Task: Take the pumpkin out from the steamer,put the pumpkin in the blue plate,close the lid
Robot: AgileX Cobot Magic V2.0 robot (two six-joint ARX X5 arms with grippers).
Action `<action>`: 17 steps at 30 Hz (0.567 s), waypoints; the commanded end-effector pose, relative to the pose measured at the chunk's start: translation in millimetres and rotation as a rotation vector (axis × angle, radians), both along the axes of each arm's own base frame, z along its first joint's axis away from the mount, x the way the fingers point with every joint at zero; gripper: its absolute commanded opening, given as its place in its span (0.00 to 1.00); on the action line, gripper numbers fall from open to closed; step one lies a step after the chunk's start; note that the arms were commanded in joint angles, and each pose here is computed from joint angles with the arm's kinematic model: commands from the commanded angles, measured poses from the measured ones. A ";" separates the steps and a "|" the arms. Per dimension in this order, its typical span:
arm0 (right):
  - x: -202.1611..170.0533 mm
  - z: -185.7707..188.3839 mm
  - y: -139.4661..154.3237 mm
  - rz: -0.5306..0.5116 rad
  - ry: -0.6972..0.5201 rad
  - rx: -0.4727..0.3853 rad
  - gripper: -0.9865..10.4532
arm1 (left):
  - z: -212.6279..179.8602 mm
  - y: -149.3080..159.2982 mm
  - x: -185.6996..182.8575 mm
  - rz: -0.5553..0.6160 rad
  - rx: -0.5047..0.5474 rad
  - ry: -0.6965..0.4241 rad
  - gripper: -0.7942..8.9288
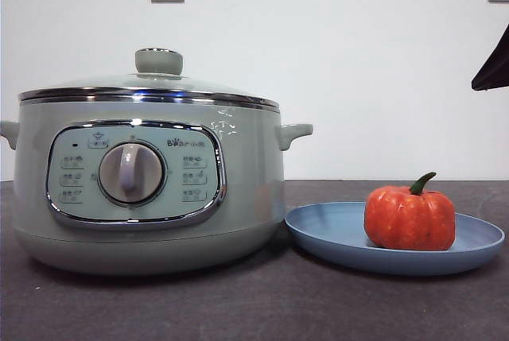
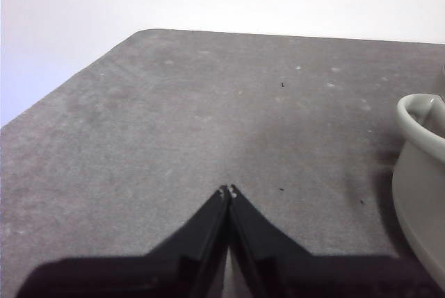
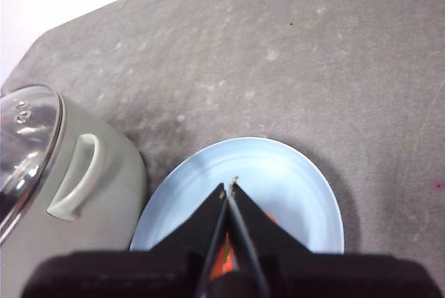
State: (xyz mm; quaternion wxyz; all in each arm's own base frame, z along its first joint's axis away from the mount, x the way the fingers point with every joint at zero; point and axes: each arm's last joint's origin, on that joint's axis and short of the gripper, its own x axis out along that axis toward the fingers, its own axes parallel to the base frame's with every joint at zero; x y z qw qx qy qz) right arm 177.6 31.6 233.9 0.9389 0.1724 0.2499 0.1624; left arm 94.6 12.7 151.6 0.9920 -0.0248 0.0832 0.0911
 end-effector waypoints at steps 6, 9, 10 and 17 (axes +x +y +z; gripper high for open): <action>-8.0 4.7 -3.9 -0.059 -0.065 -0.112 0.09 | -4.7 -0.1 0.7 0.003 -0.006 0.008 0.08; -18.3 10.9 -6.2 -0.060 -0.116 -0.184 0.09 | -4.7 -0.1 0.7 0.003 -0.006 0.008 0.08; -22.0 12.9 -6.7 -0.049 -0.136 -0.208 0.09 | -4.7 -0.1 0.7 0.003 -0.007 0.008 0.08; -48.6 24.0 -11.9 0.019 -0.333 -0.412 0.09 | -4.7 -0.1 0.7 0.003 -0.007 0.008 0.08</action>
